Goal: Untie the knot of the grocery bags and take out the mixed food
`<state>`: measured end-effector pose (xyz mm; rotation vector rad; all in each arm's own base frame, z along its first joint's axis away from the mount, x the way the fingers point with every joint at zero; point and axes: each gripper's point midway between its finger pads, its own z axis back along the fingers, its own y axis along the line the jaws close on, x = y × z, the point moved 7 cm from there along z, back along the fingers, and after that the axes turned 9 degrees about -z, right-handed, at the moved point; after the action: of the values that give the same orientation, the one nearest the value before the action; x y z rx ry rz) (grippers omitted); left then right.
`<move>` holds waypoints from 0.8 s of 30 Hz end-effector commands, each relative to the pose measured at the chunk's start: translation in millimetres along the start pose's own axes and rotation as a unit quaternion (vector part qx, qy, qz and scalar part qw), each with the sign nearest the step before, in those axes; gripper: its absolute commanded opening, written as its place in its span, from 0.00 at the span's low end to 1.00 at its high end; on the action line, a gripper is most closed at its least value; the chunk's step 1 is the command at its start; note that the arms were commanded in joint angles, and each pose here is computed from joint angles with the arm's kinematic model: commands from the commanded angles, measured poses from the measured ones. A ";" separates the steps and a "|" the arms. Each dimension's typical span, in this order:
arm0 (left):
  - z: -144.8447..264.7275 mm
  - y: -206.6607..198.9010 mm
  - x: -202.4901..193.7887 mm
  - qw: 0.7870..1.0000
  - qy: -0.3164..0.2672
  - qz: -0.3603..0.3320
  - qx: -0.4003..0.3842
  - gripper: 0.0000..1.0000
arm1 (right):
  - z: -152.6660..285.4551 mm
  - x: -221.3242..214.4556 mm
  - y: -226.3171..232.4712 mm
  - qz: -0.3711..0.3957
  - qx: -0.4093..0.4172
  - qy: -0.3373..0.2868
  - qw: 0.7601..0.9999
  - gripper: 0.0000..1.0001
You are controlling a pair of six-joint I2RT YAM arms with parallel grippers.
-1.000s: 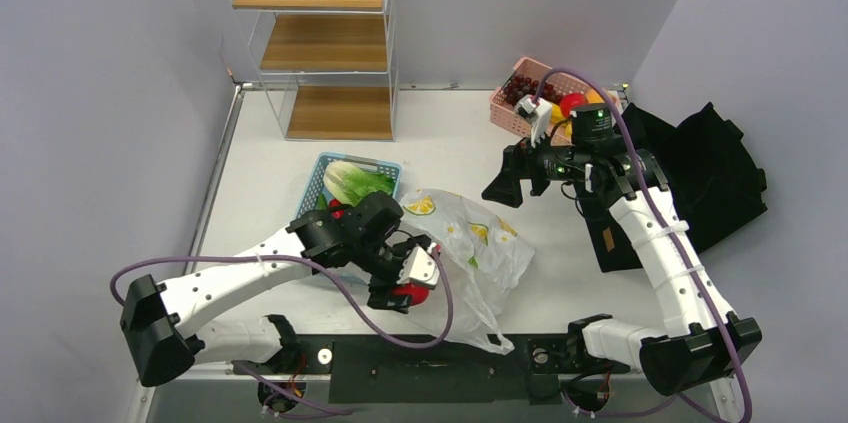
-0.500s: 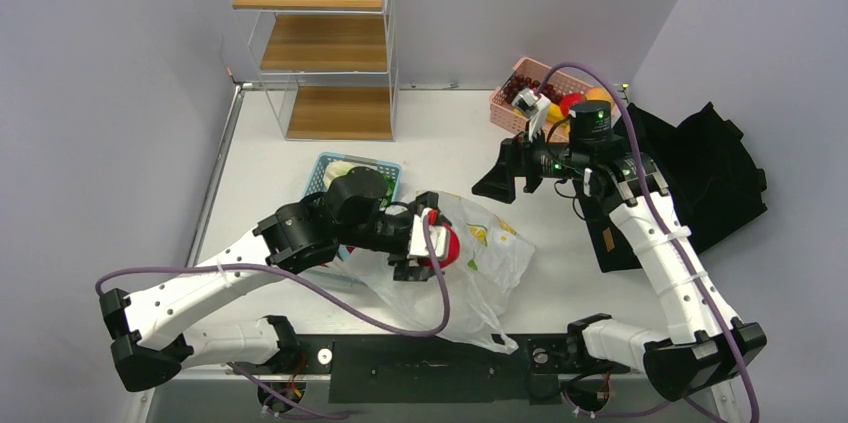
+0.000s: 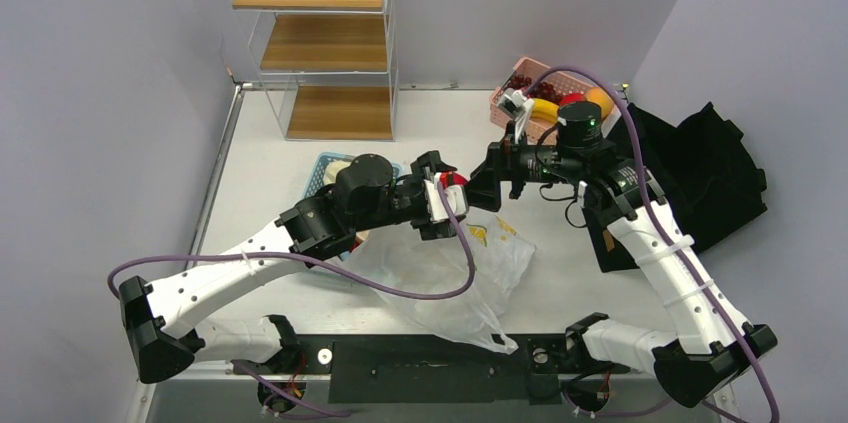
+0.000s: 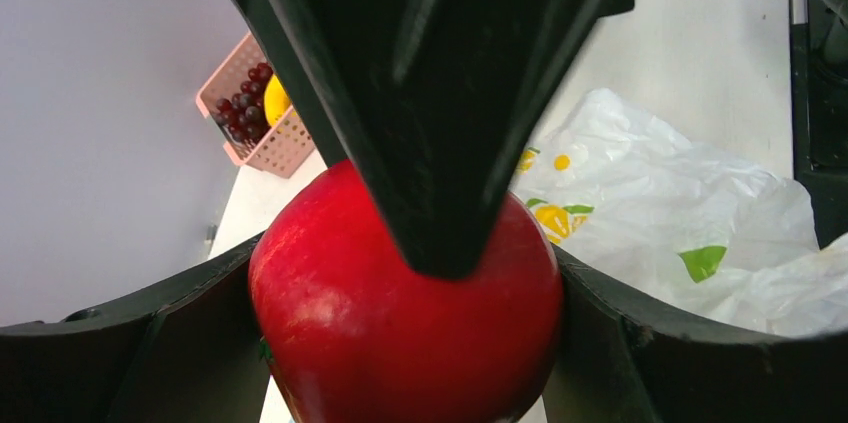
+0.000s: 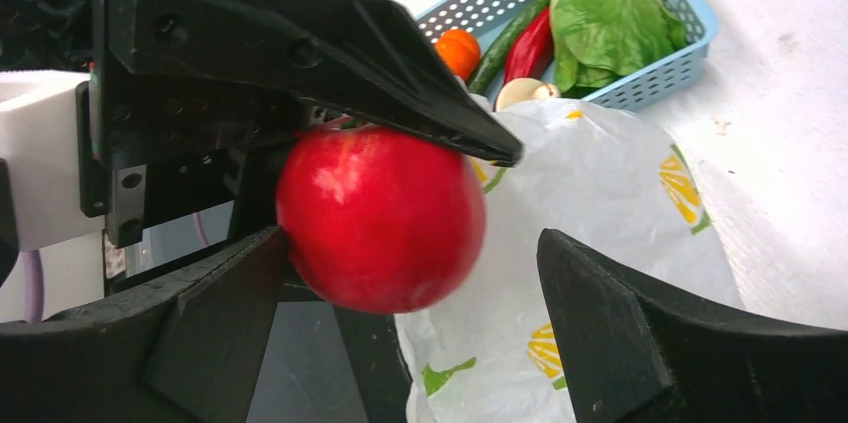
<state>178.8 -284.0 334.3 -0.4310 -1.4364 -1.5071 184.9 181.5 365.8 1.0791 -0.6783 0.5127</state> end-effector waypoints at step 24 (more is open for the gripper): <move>26.1 39.7 10.7 0.996 -0.013 0.090 0.000 0.84 | 28.5 75.4 -65.6 0.006 -0.129 -0.102 0.986 0.18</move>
<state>208.7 -268.1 348.5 -0.4486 -1.4486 -1.3784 239.3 161.6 369.2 1.0047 -0.7191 0.3897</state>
